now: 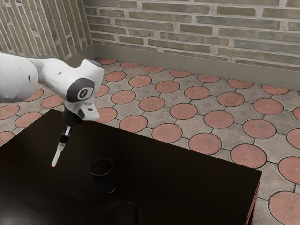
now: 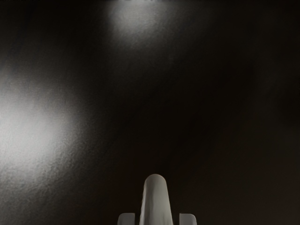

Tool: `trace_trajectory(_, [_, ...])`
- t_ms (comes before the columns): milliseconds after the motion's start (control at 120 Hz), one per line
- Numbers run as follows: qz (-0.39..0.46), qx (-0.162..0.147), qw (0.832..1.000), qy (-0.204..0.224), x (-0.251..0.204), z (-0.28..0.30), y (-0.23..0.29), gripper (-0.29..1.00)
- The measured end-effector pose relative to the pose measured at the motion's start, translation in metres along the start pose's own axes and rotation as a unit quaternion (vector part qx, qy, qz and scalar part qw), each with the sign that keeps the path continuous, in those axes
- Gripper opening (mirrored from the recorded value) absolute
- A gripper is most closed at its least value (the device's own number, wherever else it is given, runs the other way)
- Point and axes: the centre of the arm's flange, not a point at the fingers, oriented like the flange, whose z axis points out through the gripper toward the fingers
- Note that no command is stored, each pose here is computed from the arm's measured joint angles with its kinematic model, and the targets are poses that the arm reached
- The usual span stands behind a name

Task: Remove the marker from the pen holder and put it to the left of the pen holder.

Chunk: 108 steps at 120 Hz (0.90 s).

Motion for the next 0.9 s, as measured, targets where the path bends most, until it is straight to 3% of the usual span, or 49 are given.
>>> trace_trajectory(400, [-0.028,-0.027,0.999,0.007,0.018,0.021,-0.002,-0.05])
trace_trajectory(550, [-0.035,-0.037,0.999,0.017,0.02,0.022,-0.001,0.29])
trace_trajectory(650, [-0.039,-0.039,0.998,0.027,0.02,0.018,0.0,0.45])
trace_trajectory(708, [-0.045,-0.021,0.996,0.07,0.011,-0.018,0.008,0.51])
trace_trajectory(817, [-0.093,0.042,0.967,0.235,-0.083,-0.145,0.059,0.59])
trace_trajectory(900, [-0.146,0.083,0.947,0.276,-0.113,-0.208,0.075,0.62])
